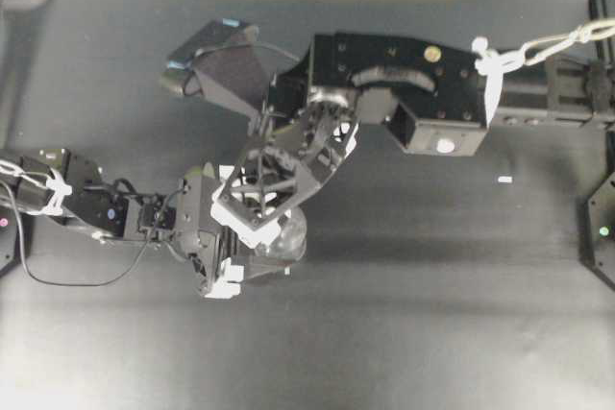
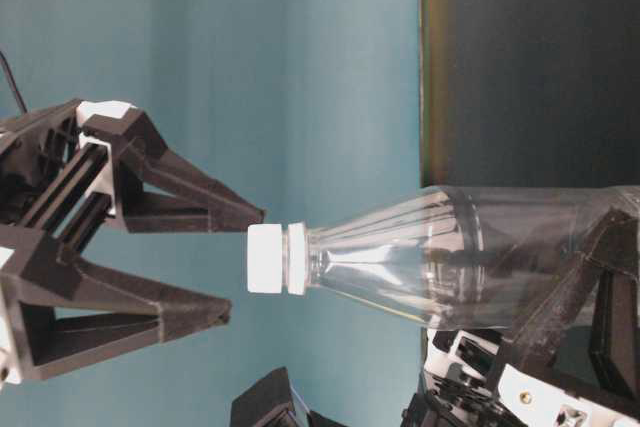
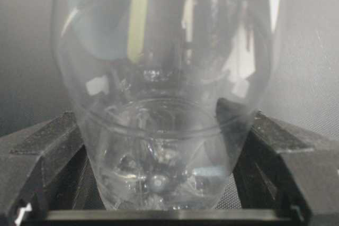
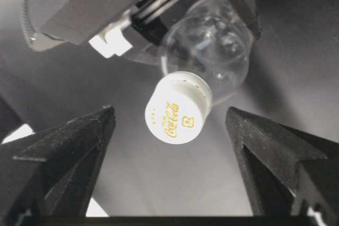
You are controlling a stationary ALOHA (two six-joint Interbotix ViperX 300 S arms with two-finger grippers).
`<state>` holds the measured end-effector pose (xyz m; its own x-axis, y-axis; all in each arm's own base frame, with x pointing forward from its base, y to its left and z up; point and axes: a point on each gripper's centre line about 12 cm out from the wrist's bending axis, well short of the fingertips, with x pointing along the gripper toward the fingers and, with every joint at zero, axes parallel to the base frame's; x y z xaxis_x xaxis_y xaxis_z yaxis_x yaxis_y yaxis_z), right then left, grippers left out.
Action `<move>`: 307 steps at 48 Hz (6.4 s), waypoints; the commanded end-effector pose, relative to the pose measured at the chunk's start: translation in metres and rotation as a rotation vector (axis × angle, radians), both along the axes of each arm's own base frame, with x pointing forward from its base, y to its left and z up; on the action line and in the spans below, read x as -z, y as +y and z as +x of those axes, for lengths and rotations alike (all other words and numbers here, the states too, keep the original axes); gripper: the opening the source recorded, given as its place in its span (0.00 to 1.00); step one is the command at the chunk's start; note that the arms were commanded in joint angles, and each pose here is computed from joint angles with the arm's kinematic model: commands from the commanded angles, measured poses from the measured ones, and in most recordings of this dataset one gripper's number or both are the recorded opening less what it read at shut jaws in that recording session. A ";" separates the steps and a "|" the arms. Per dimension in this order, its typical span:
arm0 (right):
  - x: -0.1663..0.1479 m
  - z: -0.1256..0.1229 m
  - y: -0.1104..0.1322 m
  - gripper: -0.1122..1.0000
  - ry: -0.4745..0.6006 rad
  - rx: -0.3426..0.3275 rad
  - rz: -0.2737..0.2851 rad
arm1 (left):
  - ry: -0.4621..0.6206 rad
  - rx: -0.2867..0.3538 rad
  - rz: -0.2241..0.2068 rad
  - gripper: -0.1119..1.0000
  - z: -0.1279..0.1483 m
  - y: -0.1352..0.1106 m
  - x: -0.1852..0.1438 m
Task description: Open the bottle cap by holding the bottle with the left arm and twisting the cap with the right arm.
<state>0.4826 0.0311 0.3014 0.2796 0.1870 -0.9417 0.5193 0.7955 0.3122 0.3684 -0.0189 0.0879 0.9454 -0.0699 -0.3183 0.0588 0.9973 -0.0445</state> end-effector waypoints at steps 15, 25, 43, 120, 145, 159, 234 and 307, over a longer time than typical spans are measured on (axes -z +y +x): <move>0.007 0.000 0.006 0.43 0.003 -0.027 -0.009 | -0.006 -0.002 0.002 0.84 0.002 0.002 -0.002; 0.005 -0.001 0.005 0.43 -0.025 -0.191 -0.057 | -0.008 -0.008 0.001 0.84 0.002 0.004 -0.002; 0.004 -0.005 0.004 0.43 -0.092 -0.755 -0.200 | 0.006 -0.016 0.001 0.84 0.003 0.007 -0.001; -0.058 -0.009 -0.015 0.85 -0.105 -0.093 -0.078 | 0.016 -0.020 -0.003 0.84 0.003 0.007 0.000; -0.017 0.001 0.005 0.85 0.065 -0.077 -0.054 | 0.022 -0.020 -0.003 0.84 0.001 0.007 0.001; -0.004 0.003 0.003 0.85 0.083 -0.077 -0.071 | 0.019 -0.021 -0.003 0.84 0.002 0.008 0.000; 0.005 0.009 0.004 0.42 -0.087 -0.961 -0.290 | 0.026 -0.029 0.000 0.84 0.005 0.011 0.000; 0.007 -0.006 0.003 0.75 -0.146 -1.080 -0.360 | 0.045 -0.029 0.001 0.84 0.005 0.011 0.002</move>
<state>0.4790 0.0319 0.2799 0.2056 0.1164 -0.9717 -0.5279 0.8492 -0.0100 0.3699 -0.0092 0.0832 0.9279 -0.0441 -0.3702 0.0289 0.9985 -0.0465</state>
